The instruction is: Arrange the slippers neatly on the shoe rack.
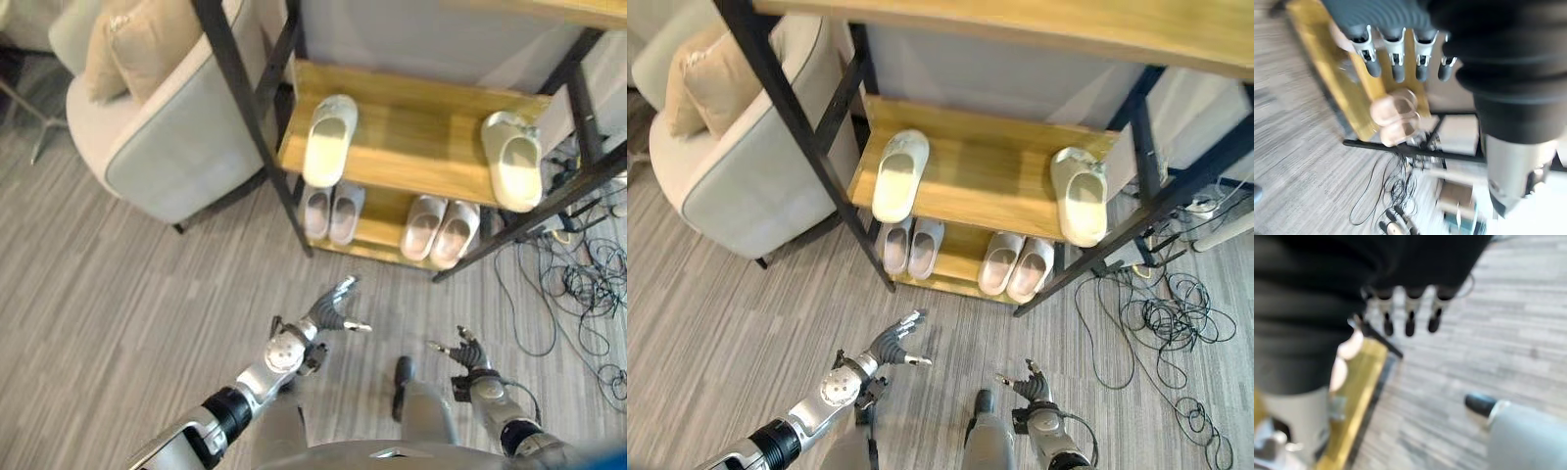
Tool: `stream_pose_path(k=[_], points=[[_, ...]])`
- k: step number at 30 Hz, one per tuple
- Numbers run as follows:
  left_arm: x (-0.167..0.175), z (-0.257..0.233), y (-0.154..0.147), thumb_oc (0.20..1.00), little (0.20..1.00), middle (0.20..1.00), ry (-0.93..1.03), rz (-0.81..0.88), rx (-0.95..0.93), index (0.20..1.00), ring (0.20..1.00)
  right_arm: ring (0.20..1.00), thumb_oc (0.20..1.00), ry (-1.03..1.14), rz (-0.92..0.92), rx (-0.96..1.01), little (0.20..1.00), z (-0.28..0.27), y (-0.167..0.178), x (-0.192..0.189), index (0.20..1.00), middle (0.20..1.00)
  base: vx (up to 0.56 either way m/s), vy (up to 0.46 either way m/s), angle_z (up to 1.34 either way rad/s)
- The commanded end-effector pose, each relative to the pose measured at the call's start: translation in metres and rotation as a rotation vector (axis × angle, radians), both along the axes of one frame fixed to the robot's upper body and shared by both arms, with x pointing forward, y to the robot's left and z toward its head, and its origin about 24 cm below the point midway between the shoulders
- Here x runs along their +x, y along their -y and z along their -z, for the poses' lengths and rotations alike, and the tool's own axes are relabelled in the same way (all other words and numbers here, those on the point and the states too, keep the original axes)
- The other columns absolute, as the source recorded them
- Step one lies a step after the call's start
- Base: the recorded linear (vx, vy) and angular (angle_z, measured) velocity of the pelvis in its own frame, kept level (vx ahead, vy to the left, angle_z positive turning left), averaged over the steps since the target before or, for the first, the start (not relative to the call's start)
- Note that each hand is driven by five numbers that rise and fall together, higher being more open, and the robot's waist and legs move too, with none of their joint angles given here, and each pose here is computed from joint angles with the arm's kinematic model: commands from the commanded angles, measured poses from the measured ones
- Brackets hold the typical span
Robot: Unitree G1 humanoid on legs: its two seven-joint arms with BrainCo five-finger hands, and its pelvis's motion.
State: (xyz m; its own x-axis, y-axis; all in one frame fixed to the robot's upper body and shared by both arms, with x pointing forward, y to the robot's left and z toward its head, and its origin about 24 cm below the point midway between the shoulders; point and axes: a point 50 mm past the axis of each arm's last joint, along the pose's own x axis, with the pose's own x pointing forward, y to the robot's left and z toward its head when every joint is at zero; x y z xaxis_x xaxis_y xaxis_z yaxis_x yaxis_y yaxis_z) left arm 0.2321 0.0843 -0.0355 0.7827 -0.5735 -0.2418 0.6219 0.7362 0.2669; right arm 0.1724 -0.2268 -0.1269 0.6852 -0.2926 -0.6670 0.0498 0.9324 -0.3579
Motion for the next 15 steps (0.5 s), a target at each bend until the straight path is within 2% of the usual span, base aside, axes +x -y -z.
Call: stream_pose_path(k=[1, 7, 15], points=[[-0.005, -0.024, 0.025, 1.0, 1.0, 1.0, 0.144, 0.21, 0.006, 1.0, 1.0, 1.0, 1.0, -0.027, -0.032, -0.051, 1.0, 0.001, 0.012, -0.009, 1.0, 1.0, 0.1, -0.073, -0.25], [0.0, -0.053, 0.046, 1.0, 1.0, 1.0, 0.283, 0.376, 0.028, 1.0, 1.0, 1.0, 1.0, -0.063, -0.088, -0.101, 1.0, 0.002, 0.016, -0.015, 1.0, 1.0, 0.07, -0.053, -0.18], [0.037, -0.098, 0.053, 1.0, 1.0, 1.0, 0.517, 0.314, 0.058, 1.0, 1.0, 1.0, 1.0, -0.097, -0.163, -0.12, 1.0, 0.006, 0.017, -0.033, 1.0, 1.0, 0.04, -0.054, -0.11]])
